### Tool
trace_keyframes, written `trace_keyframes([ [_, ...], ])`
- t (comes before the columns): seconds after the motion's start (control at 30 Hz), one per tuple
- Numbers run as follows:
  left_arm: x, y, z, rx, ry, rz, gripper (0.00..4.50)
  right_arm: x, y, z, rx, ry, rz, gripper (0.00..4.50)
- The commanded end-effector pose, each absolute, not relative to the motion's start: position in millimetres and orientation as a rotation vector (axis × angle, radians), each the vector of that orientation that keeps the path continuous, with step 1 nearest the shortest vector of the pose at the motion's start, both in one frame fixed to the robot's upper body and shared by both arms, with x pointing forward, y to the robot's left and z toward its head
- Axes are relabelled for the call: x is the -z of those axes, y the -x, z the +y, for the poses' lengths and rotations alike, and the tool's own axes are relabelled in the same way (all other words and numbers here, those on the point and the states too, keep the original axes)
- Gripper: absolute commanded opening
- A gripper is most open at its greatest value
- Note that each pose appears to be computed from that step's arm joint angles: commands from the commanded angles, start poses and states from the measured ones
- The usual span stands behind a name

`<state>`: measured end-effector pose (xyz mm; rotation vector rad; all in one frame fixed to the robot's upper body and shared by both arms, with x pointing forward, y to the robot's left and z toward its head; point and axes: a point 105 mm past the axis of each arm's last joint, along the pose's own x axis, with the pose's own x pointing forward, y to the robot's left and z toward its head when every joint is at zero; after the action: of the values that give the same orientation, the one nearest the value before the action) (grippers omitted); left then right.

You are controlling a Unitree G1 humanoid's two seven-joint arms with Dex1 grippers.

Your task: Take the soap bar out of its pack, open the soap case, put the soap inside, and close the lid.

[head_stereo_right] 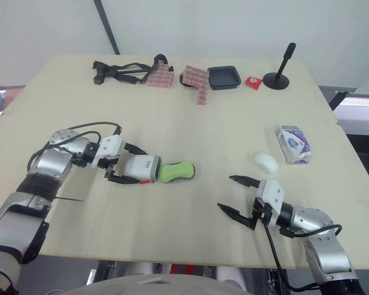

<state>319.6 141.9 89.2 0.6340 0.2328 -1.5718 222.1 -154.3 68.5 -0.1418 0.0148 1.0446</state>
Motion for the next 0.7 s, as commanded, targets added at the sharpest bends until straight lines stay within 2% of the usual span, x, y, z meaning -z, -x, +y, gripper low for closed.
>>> trace_keyframes([
  [0.03, -91.6, -320.4, 144.5, 1.56, -0.652, 0.216, 4.5, -75.0, -222.2, -156.1, -1.049, 0.174, -0.011, 4.47],
  [0.27, -91.8, -323.2, 144.0, 1.546, -0.687, 0.183, 4.5, -74.6, -222.2, -155.1, -1.055, 0.175, -0.008, 4.47],
  [0.4, -91.3, -324.1, 144.0, 1.54, -0.683, 0.182, 3.5, -74.5, -222.4, -155.1, -1.057, 0.177, -0.006, 4.5],
  [0.7, -91.1, -323.3, 146.4, 1.537, -0.68, 0.191, 3.5, -77.4, -224.1, -154.2, -1.082, 0.199, -0.017, 4.5],
])
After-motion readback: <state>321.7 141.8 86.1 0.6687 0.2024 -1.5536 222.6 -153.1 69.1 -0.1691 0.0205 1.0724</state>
